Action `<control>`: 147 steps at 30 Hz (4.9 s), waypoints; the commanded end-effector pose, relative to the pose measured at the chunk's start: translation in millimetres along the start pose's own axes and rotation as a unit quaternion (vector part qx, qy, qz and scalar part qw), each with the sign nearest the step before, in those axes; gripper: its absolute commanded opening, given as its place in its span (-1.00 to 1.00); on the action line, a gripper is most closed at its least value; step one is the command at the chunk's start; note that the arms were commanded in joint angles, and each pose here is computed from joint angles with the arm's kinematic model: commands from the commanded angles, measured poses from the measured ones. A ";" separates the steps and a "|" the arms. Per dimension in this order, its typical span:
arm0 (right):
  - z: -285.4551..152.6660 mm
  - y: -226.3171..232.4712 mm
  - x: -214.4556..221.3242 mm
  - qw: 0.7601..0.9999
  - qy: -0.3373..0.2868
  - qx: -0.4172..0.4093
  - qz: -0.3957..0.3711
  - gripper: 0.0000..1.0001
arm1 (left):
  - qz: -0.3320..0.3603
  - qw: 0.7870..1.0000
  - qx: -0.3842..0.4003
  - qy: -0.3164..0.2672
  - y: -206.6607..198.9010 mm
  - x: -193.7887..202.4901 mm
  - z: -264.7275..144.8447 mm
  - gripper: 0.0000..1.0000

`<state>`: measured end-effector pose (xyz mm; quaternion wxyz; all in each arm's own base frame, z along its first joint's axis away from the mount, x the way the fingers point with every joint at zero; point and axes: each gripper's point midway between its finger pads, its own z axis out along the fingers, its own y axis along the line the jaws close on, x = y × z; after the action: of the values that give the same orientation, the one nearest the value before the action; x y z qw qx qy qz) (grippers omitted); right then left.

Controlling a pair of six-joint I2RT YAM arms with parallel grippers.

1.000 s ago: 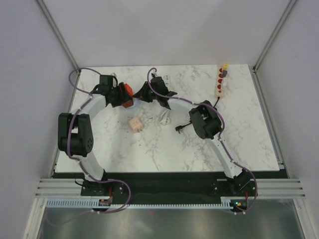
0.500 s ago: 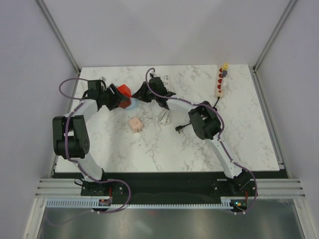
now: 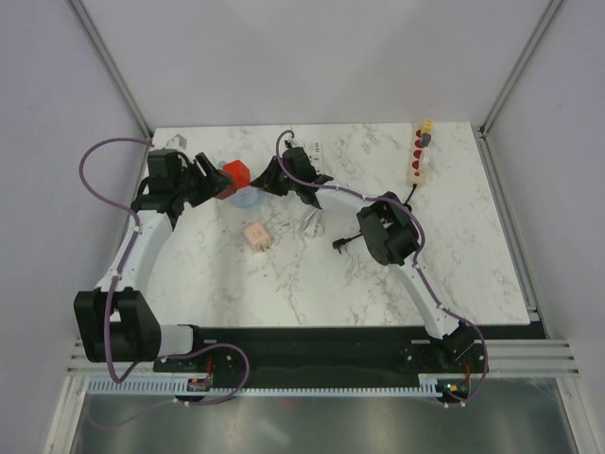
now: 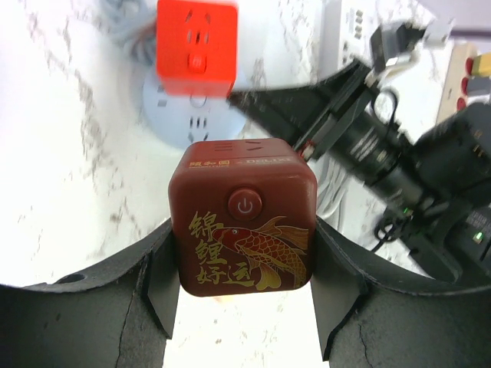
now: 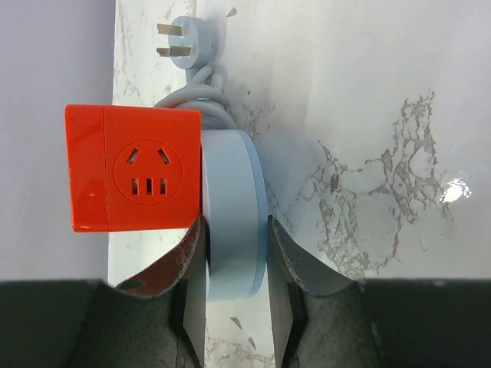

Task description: Pull the plug off the socket

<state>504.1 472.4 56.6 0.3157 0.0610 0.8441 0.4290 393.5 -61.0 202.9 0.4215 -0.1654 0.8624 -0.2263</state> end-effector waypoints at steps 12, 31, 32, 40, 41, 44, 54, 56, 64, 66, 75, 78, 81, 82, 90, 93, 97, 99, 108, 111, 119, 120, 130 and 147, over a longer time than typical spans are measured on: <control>-3.9 -114.7 43.6 0.985 0.053 0.162 -0.022 -1.00 | -0.093 0.991 -0.035 0.088 45.8 120.5 -30.5 -0.84; -5.0 -109.7 50.1 0.988 0.063 0.143 -0.021 -1.00 | -0.071 0.991 -0.060 0.095 60.5 121.1 -15.1 0.40; -4.6 -110.1 50.0 0.988 0.062 0.143 -0.021 -1.00 | -0.071 0.991 -0.059 0.094 59.9 120.3 -14.8 0.68; -4.8 -109.9 50.6 0.988 0.065 0.141 -0.025 -1.00 | -0.055 0.994 -0.064 0.071 54.8 101.2 -22.7 1.00; -4.8 -109.8 50.7 0.988 0.065 0.141 -0.026 -1.00 | -0.050 0.994 -0.069 0.063 55.2 96.5 -23.6 1.00; -5.0 -109.5 51.3 0.988 0.068 0.139 -0.029 -1.00 | -0.030 0.997 -0.063 0.042 48.6 80.2 -27.2 0.99; -5.6 -107.3 54.8 0.988 0.077 0.128 -0.036 -1.00 | 0.020 1.000 -0.015 0.016 15.1 11.3 11.7 0.96; -5.5 -106.8 55.0 0.988 0.078 0.127 -0.038 -1.00 | 0.026 0.999 -0.009 0.016 12.3 -0.6 32.5 0.97; -4.6 -102.6 60.7 0.989 0.088 0.112 -0.032 -1.00 | 0.072 0.997 -0.005 0.027 16.7 -28.3 91.3 0.99; -4.9 -102.0 61.2 0.989 0.090 0.110 -0.032 -1.00 | 0.069 0.997 -0.006 0.033 20.8 -27.5 102.1 0.98; -3.7 -100.2 61.1 0.990 0.093 0.104 -0.034 -1.00 | 0.092 0.995 -0.006 0.035 12.2 -16.2 124.1 0.92; -3.5 -100.9 63.4 0.990 0.096 0.102 -0.030 -1.00 | 0.095 0.995 -0.007 0.042 11.7 -10.9 132.2 0.88; -3.8 -100.4 63.6 0.990 0.097 0.102 -0.028 -1.00 | 0.089 0.995 -0.013 0.047 16.3 -7.5 139.3 0.82; -4.1 -99.5 64.5 0.990 0.098 0.101 -0.029 -1.00 | 0.088 0.995 -0.014 0.049 17.0 -6.7 140.5 0.81; -4.1 -99.3 64.7 0.990 0.098 0.101 -0.029 -1.00 | 0.088 0.994 -0.022 0.057 22.0 -2.3 145.4 0.72; -4.1 -99.3 64.6 0.990 0.098 0.101 -0.030 -1.00 | 0.088 0.994 -0.021 0.062 22.4 -0.1 148.7 0.77; -4.3 -100.1 64.7 0.989 0.098 0.103 -0.028 -1.00 | 0.083 0.994 -0.018 0.071 23.8 4.8 153.6 0.70; -4.8 -100.1 64.9 0.989 0.099 0.103 -0.028 -1.00 | 0.081 0.994 -0.015 0.074 23.2 6.3 155.0 0.58; -4.8 -100.4 64.3 0.989 0.097 0.106 -0.026 -1.00 | 0.072 0.993 -0.014 0.087 25.9 14.4 157.0 -0.46; -4.8 -100.2 64.3 0.989 0.095 0.108 -0.024 -1.00 | 0.059 0.993 -0.004 0.099 19.2 17.3 153.6 -0.95; -7.3 -108.3 54.6 0.987 0.067 0.142 -0.019 -1.00 | 0.027 0.992 0.082 0.090 -19.7 12.5 134.0 -0.95; -8.1 -110.5 54.0 0.986 0.064 0.150 -0.020 -1.00 | 0.024 0.992 0.085 0.089 -20.8 13.0 133.0 -0.96; -16.3 -119.7 50.0 0.980 0.047 0.194 -0.027 -1.00 | -0.009 0.990 0.114 0.088 -33.7 13.0 124.2 -0.95; -16.8 -122.9 49.0 0.975 0.048 0.216 -0.018 -1.00 | 0.010 0.994 0.092 0.056 -40.1 10.1 106.0 -0.95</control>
<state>499.7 456.6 47.6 0.3106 0.0803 0.8642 0.3875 475.6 -116.3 130.8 0.3739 -0.1022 0.8848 -0.2587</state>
